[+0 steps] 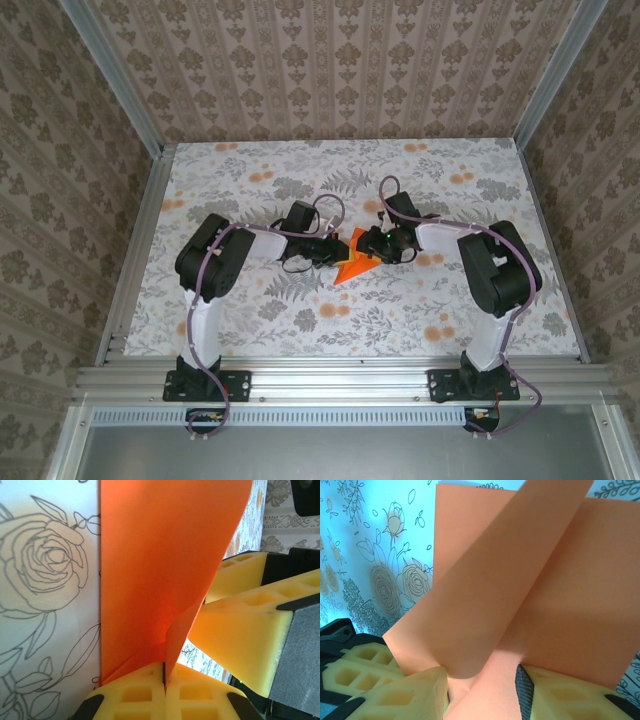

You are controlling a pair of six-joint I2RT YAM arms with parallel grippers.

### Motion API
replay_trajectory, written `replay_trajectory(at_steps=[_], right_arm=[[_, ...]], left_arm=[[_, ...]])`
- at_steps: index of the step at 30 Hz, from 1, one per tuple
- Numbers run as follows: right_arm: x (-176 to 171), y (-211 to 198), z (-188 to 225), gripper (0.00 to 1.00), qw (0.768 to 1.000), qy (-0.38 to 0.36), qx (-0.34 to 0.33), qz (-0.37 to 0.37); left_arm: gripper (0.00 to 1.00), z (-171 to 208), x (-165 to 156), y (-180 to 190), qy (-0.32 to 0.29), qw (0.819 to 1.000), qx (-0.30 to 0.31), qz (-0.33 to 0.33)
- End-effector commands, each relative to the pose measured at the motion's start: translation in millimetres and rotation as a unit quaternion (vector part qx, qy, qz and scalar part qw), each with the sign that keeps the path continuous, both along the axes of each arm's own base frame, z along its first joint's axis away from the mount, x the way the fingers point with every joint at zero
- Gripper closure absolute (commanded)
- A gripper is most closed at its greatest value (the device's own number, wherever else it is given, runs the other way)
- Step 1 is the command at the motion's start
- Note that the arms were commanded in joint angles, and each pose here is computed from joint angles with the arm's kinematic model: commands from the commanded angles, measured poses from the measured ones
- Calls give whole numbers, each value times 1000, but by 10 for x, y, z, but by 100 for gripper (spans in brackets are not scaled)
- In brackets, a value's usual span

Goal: Fold a paper plane with a square sheet of paper (pick it up from the middle)
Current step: Fourth fold the wing at the center of the table.

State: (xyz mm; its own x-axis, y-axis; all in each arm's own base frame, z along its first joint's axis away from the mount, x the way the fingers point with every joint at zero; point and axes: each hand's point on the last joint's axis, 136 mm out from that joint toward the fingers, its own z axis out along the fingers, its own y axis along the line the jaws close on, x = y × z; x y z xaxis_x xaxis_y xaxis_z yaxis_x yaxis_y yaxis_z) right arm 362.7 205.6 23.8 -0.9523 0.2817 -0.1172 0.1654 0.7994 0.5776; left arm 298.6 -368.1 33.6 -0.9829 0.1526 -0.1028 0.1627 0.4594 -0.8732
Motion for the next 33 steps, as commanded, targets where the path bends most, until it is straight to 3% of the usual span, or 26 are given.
replay_trajectory(at_steps=[1,6,11,15,25,33], right_arm=[[15,-105,-159,55,999,26,-30,-29],[-91,-263,-322,55,994,61,-74,-54],[-196,-422,-431,56,986,92,-120,-70],[-257,-508,-497,56,979,115,-146,-82],[-320,-561,-597,53,971,144,-167,-97],[-324,-538,-604,53,971,145,-164,-95]], left_arm=[[93,-30,-7,-15,-4,1000,1,-10],[87,7,7,-18,-11,1000,-2,-8],[73,130,18,-16,-32,999,-14,-4],[68,194,2,15,-49,999,-20,2],[66,204,-66,140,-120,993,13,7],[66,180,-118,134,-141,989,47,9]])
